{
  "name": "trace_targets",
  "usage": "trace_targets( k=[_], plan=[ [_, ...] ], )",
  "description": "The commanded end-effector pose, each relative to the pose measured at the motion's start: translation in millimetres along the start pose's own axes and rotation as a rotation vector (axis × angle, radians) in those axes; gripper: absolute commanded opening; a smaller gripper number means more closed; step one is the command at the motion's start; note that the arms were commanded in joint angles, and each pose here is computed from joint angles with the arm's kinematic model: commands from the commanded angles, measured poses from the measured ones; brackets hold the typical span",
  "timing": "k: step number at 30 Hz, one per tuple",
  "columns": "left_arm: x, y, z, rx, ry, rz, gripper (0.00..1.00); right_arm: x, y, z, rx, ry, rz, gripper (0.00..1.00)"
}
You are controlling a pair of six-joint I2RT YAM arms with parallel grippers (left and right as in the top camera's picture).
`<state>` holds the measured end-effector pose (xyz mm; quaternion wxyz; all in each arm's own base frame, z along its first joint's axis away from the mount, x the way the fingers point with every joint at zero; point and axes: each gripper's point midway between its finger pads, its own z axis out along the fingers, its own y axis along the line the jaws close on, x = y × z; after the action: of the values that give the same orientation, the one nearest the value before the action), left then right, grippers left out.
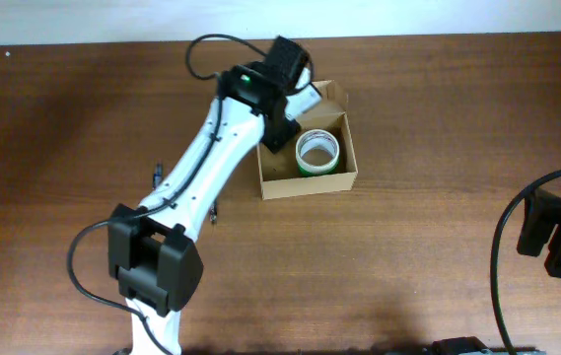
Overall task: Pack container
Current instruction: 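Carry the white marker over the box and lower it inside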
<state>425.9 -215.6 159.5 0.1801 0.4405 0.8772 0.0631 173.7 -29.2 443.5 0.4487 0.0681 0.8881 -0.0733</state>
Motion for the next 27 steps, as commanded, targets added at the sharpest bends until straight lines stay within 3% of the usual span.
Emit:
trace_targets(
  k=[1, 9, 16, 27],
  plan=[
    [-17, -15, -18, -0.005, -0.054, 0.214, 0.02, -1, 1, -1, -0.003, -0.005, -0.011, 0.99],
    [-37, -65, -25, 0.15, -0.169, 0.443, 0.02, 3, 0, -1, -0.001, 0.01, -0.016, 0.99],
    [-50, -59, -20, 0.181, -0.247, 0.437, 0.02, 6, 0, -1, -0.001, 0.024, -0.02, 0.99],
    [-36, -58, 33, 0.229, -0.158, 0.452, 0.02, 6, 1, -1, -0.008, 0.023, -0.019, 0.99]
  ],
)
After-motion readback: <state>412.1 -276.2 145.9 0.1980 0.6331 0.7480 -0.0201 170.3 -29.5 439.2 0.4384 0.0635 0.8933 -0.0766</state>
